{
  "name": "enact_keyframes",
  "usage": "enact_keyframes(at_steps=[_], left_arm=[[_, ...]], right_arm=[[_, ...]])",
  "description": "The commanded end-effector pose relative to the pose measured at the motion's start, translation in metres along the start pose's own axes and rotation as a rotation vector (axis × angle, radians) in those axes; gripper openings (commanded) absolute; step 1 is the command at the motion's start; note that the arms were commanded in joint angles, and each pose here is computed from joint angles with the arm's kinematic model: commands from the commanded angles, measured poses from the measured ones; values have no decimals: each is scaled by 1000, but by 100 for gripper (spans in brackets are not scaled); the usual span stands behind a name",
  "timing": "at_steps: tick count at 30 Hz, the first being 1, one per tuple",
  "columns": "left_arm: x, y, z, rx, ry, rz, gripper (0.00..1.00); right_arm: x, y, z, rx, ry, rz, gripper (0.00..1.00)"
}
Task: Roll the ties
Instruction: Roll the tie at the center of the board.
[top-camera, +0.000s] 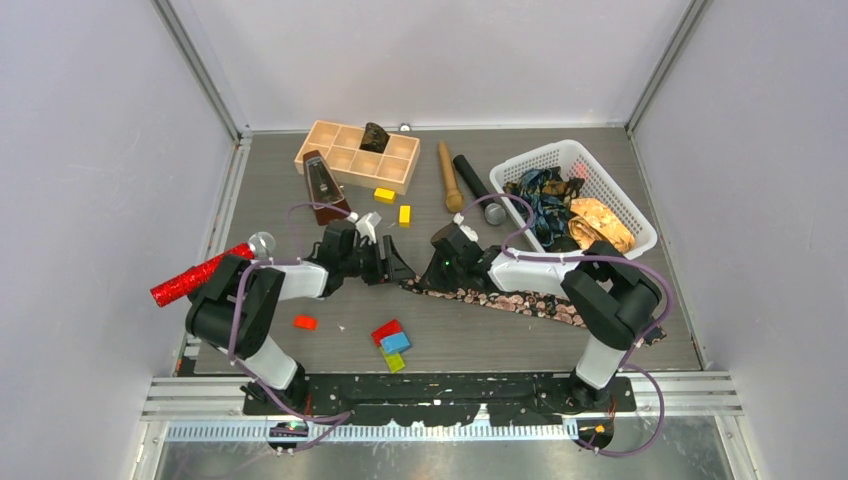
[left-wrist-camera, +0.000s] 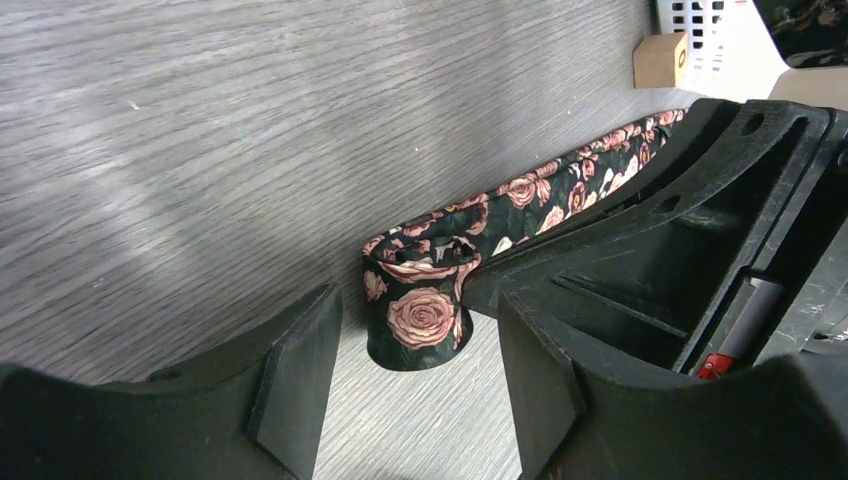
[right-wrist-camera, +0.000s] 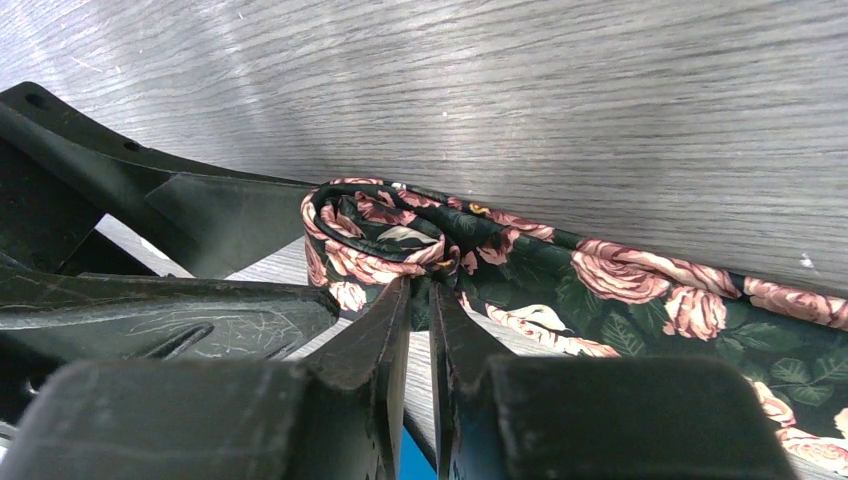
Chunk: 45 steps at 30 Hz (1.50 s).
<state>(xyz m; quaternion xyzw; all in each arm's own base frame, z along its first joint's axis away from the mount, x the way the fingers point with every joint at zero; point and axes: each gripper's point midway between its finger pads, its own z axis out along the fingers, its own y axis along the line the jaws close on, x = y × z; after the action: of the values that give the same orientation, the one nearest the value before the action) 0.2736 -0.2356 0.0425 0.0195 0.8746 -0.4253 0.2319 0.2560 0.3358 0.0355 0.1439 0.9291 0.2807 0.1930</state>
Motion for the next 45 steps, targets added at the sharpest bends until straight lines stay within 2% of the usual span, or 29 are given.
enact_keyframes(at_steps=[1, 15, 24, 40, 45], left_arm=[[5, -3, 7, 22, 25, 14, 60], [15, 0, 6, 7, 60, 34, 57], [16, -1, 7, 14, 66, 32, 47], [18, -3, 14, 13, 66, 15, 39], [16, -3, 15, 10, 43, -12, 46]], right_arm=[[-3, -10, 1, 31, -20, -2, 18], [-7, -23, -3, 81, -47, -17, 13], [-6, -25, -3, 83, -42, -16, 11], [-4, -25, -4, 75, -36, -15, 11], [-2, -26, -2, 75, -31, -15, 11]])
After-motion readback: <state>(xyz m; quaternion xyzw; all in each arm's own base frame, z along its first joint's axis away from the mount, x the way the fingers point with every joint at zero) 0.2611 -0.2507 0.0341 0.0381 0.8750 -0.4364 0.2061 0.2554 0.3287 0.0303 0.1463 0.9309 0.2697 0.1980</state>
